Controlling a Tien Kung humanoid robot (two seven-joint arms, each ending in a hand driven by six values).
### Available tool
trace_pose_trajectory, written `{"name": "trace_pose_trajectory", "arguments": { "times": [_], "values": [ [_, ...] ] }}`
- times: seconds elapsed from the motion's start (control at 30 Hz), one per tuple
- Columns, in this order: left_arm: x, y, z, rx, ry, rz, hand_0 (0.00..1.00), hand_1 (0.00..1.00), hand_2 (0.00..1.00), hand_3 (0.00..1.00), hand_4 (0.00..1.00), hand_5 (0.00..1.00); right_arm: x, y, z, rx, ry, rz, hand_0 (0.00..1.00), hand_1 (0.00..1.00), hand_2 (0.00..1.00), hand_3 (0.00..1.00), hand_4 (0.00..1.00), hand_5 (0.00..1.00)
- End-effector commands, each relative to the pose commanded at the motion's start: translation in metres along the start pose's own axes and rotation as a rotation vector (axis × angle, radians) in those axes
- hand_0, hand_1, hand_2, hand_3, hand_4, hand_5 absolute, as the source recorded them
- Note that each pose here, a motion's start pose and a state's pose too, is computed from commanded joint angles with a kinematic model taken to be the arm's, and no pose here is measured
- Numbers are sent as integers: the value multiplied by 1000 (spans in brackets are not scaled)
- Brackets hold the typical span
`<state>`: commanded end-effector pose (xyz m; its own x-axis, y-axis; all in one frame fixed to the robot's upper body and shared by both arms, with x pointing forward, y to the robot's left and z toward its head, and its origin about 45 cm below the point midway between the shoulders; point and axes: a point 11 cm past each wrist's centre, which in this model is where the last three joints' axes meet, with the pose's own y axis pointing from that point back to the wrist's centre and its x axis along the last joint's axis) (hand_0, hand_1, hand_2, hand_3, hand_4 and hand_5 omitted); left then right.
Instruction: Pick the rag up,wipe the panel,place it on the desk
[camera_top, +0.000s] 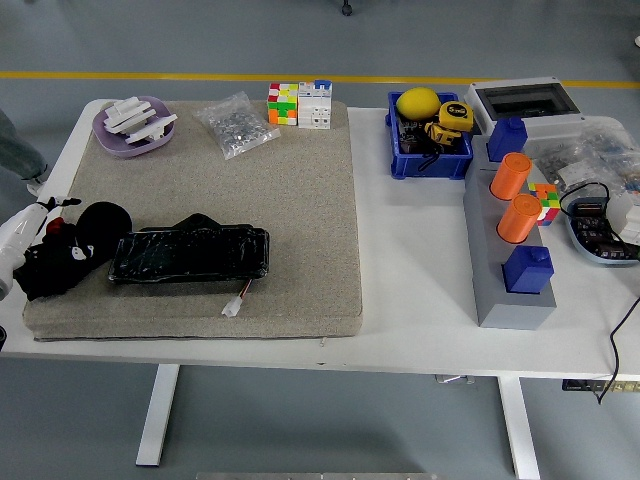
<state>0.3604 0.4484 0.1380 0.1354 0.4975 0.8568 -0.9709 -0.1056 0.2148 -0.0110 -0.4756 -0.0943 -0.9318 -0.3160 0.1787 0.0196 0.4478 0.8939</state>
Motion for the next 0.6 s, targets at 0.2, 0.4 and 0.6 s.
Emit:
{"name": "trace_pose_trajectory", "arguments": {
  "times": [0.2, 0.4, 0.6],
  "values": [
    [-3, 1, -2, 11, -19, -9, 671, 828, 845, 667, 788, 123, 1, 0, -2, 12, -7, 4, 545, 575, 644, 578, 998, 480],
    [-6, 2, -6, 33, -33, 3, 351, 471, 708, 564, 298, 2, 0, 0, 0, 13, -6, -1, 547, 574, 643, 578, 998, 478],
    [-7, 3, -4, 19, -30, 21, 336, 325, 622, 501, 109, 2, 1, 0, -1, 16, -7, -1, 545, 572, 643, 578, 998, 472]
  ]
}}
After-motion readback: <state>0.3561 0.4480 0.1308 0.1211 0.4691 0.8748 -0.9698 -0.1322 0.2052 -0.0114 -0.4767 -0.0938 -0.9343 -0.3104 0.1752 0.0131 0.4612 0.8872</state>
